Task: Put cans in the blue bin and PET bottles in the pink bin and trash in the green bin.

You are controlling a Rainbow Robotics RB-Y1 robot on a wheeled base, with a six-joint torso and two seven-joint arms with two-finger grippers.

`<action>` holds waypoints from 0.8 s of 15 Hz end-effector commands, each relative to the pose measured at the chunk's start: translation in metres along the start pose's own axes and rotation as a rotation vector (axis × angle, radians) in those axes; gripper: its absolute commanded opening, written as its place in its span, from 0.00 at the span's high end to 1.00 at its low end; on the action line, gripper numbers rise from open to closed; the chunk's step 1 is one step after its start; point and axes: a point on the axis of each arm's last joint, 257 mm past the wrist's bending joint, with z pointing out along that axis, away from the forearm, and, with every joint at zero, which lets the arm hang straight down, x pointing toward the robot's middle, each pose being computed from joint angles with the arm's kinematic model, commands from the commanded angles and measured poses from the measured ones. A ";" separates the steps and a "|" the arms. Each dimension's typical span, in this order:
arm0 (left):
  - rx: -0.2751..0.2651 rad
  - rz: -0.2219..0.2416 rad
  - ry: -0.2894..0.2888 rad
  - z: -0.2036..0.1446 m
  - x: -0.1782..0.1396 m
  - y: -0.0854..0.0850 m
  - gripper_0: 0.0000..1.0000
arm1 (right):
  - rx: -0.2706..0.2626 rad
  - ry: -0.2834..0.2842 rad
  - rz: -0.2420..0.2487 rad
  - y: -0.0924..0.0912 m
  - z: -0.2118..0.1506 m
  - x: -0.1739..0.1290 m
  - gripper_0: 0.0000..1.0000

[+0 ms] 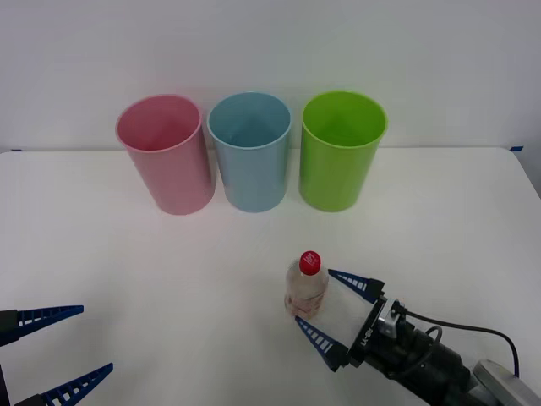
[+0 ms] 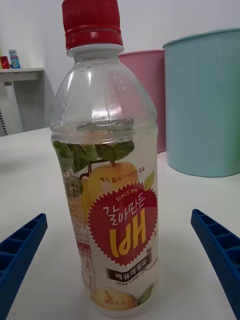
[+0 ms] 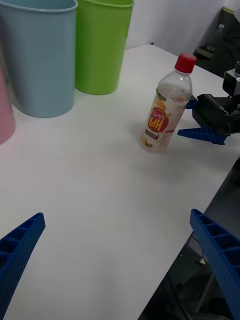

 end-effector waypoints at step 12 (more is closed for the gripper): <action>0.000 0.000 0.000 0.000 0.000 0.000 0.00 | 0.001 0.005 -0.025 0.008 0.024 0.002 0.00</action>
